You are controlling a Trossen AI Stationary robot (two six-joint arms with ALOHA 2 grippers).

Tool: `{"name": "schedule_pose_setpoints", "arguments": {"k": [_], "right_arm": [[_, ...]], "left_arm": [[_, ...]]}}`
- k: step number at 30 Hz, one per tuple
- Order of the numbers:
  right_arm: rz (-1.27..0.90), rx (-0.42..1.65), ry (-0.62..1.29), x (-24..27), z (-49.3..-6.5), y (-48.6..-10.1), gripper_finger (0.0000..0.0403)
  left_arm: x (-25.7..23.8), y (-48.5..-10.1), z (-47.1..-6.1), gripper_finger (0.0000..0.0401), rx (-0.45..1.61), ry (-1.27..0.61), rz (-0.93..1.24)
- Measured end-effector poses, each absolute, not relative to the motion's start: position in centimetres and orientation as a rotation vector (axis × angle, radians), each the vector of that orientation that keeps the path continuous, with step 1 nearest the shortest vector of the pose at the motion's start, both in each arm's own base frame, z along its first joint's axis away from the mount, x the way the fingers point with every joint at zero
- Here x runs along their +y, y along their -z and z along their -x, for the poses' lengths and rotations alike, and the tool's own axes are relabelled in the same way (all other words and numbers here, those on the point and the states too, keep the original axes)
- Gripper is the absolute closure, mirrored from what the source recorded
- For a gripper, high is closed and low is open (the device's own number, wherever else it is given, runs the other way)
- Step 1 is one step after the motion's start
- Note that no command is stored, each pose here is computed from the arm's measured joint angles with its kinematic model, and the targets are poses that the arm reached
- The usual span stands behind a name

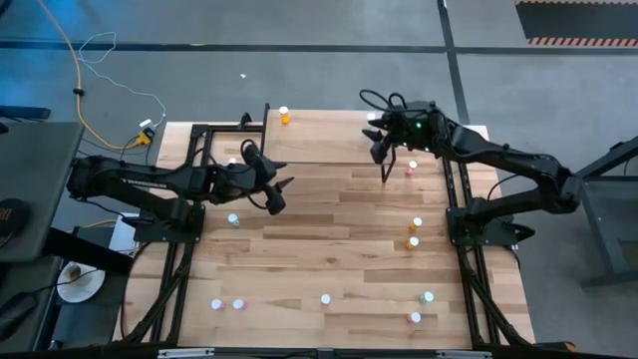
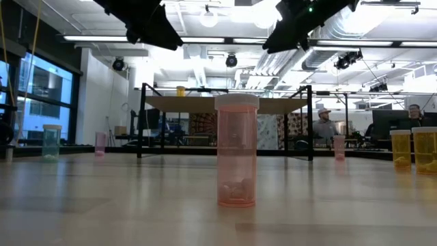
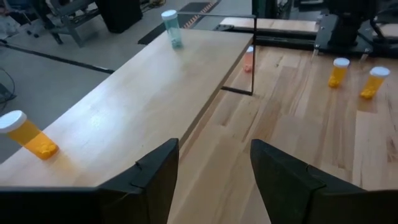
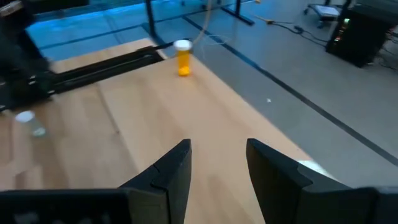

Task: Pick and place medicine bottles onto shelf by color
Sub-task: Put the bottom right purple pill bottle on the shelf

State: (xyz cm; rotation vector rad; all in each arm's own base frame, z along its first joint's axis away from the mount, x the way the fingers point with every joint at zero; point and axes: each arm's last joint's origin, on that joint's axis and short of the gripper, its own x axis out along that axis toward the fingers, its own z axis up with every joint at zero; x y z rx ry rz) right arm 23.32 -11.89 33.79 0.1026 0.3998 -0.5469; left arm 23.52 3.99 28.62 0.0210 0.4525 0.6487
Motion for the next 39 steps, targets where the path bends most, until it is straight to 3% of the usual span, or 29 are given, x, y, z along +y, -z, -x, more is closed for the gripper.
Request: {"name": "schedule_pose_setpoints", "arguments": {"k": [10, 24, 39], "right_arm": [[-0.096, 0.427, 0.44, -9.1, -24.3, -33.6, 0.0256], [-0.181, 0.415, 0.303, -4.9, -25.4, -33.7, 0.0256], [-0.261, 0.411, 0.195, -1.4, -25.8, -33.7, 0.0256]], "left_arm": [[3.5, -29.5, -21.4, 0.016, 0.445, -0.64, 0.08], [1.2, -28.4, -18.4, 0.0165, 0.66, -0.558, 0.182], [-6.9, -28.1, -17.1, 0.0165, 0.721, -0.116, 0.218]]}}
